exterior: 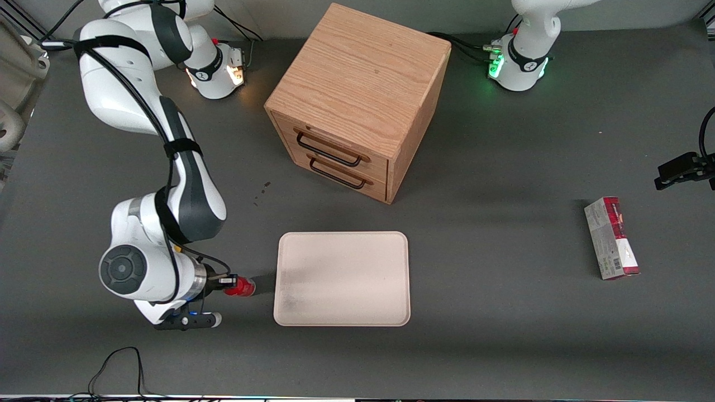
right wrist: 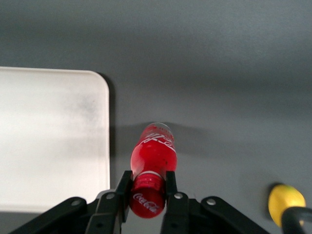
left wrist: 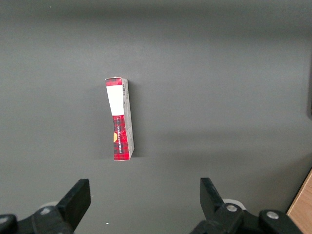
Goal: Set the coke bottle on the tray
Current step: 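Close the right gripper on the bottle cap and lift, then carry the held bottle up and over the white tray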
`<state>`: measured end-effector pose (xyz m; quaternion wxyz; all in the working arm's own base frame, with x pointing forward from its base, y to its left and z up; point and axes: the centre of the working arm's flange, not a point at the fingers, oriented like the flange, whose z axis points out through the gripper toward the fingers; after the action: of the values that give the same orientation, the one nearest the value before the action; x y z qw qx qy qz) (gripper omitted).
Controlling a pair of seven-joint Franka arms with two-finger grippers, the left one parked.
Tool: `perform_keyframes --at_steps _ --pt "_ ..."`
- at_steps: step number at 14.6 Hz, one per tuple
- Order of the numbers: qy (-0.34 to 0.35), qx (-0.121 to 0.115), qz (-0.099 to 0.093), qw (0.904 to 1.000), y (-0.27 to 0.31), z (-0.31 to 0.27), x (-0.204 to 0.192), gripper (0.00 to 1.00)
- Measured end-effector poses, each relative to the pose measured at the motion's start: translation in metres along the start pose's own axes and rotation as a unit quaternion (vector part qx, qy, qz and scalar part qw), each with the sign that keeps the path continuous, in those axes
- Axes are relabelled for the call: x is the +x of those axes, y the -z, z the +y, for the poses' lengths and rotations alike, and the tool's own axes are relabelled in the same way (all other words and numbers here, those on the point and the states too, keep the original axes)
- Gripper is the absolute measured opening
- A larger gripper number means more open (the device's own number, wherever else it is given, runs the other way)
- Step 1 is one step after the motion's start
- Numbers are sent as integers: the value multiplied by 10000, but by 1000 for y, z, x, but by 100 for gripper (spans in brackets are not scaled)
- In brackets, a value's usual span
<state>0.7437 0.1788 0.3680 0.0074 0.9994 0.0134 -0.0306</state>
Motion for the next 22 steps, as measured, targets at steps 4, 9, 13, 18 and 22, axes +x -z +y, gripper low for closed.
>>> perform_keyframes --at_steps 4,9,13,18,22 --pt "-4 -2 -48 10000 105 10 -35 31" --pt "123 32 28 9999 229 25 -104 31" --pt "233 68 137 9996 267 20 -132 31" --pt "248 102 274 9993 256 -62 -143 31" --pt "48 157 391 9991 239 -109 -144 31"
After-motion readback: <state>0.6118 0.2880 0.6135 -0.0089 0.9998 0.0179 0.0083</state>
